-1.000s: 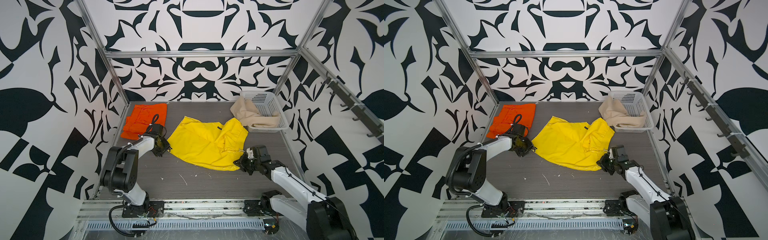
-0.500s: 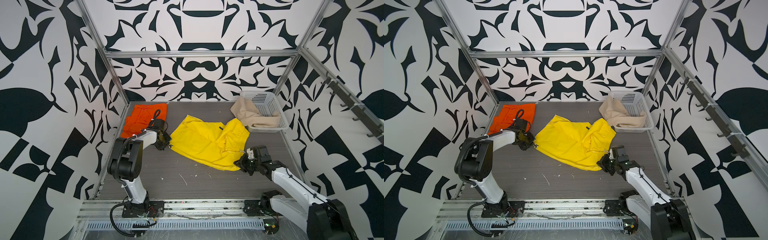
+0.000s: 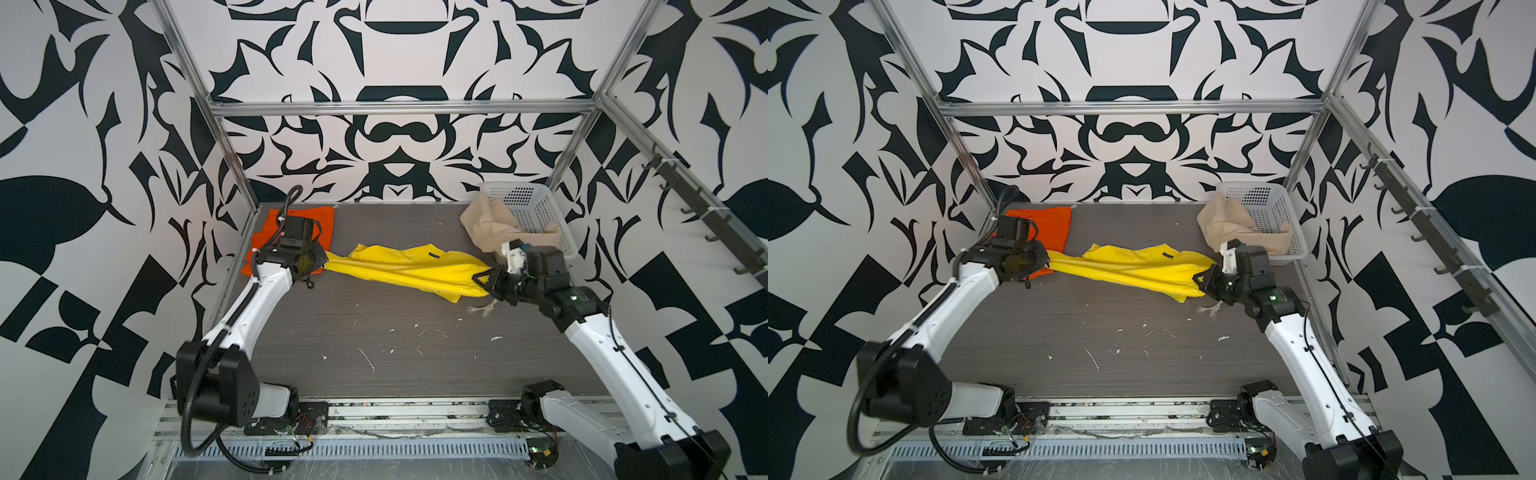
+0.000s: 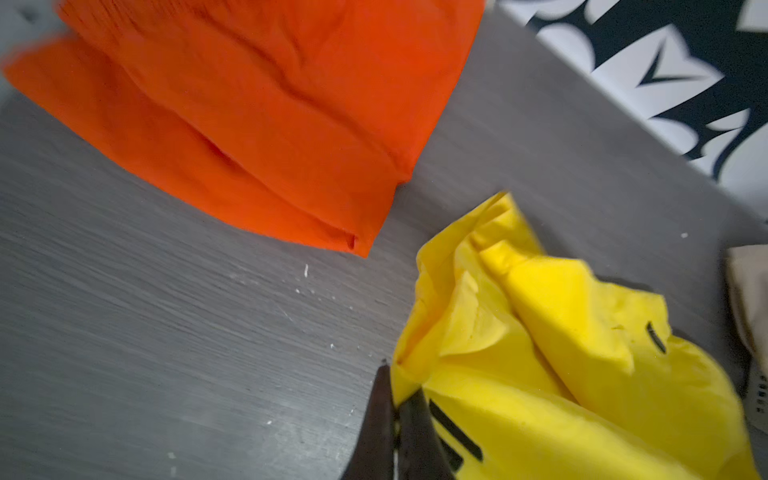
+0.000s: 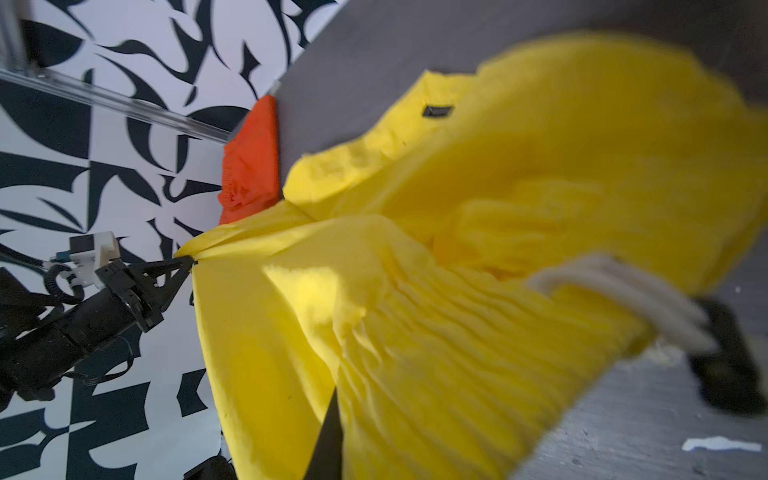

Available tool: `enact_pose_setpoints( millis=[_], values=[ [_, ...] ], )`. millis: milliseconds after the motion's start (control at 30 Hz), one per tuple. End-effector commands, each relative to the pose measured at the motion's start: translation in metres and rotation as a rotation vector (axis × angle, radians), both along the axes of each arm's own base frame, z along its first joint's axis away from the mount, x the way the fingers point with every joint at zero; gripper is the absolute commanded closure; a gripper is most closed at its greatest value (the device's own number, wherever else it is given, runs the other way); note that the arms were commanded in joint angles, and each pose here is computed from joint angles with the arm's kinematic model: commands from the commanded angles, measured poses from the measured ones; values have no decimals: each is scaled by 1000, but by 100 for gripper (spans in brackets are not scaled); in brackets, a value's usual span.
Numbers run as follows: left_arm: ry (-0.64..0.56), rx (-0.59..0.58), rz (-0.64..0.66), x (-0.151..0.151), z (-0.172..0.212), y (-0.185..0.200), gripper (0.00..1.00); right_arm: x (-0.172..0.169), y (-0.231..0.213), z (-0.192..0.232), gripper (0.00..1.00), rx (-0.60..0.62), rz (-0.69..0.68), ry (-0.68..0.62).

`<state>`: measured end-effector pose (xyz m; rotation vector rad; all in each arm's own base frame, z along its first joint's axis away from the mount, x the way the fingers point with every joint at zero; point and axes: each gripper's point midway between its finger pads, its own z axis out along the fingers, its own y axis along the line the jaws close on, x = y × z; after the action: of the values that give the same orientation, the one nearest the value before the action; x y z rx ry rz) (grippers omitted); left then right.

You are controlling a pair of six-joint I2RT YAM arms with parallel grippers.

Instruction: Fold and stack the shorts

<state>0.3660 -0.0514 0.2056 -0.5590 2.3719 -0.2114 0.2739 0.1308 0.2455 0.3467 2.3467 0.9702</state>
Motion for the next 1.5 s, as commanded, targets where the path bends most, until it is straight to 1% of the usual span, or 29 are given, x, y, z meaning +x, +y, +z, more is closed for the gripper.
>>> enact_pose_setpoints(
  millis=[0, 133, 233, 367, 467, 567, 667, 767, 867, 1000, 1133, 1167, 1200, 1267, 1300, 1367, 1400, 1467],
  values=[
    [-49, 258, 39, -25, 48, 45, 100, -1, 1, 51, 100, -70, 95, -131],
    [-125, 395, 48, -44, 104, 66, 100, -4, 14, 109, 100, -47, 200, -236],
    [-195, 473, 66, -59, 144, 79, 100, -13, 20, 149, 100, -36, 257, -305],
    [-302, 545, 100, -85, 195, 94, 100, -36, 24, 201, 100, -11, 319, -406],
    [-358, 582, 122, -105, 227, 102, 100, -57, 27, 233, 100, 19, 354, -470],
    [-398, 621, 168, -124, 254, 113, 100, -75, 25, 260, 100, 28, 365, -527],
    [-423, 668, 190, -132, 275, 120, 100, -88, 24, 287, 100, 44, 372, -596],
    [-438, 681, 193, -136, 290, 121, 100, -93, 28, 311, 100, 78, 394, -645],
    [-436, 689, 165, -124, 292, 117, 100, -80, 34, 323, 100, 119, 401, -660],
    [-391, 682, 93, -88, 276, 103, 100, -34, 44, 312, 100, 172, 387, -601],
    [-364, 631, 21, -32, 256, 90, 100, 27, 59, 294, 100, 148, 373, -557],
    [-345, 615, 5, -13, 248, 89, 100, 42, 66, 291, 100, 149, 385, -554],
    [-342, 607, 0, -1, 248, 89, 100, 56, 72, 290, 100, 150, 398, -553],
    [-359, 592, -8, 24, 256, 89, 100, 90, 80, 287, 100, 139, 396, -549],
    [-375, 583, -12, 33, 263, 88, 100, 101, 82, 293, 100, 130, 395, -574],
    [-446, 566, 1, 45, 291, 89, 100, 117, 83, 311, 100, 128, 377, -639],
    [-484, 555, 8, 48, 303, 89, 100, 125, 83, 317, 100, 157, 378, -659],
    [-576, 549, 36, 47, 331, 92, 100, 127, 84, 336, 100, 247, 404, -708]
  ],
)
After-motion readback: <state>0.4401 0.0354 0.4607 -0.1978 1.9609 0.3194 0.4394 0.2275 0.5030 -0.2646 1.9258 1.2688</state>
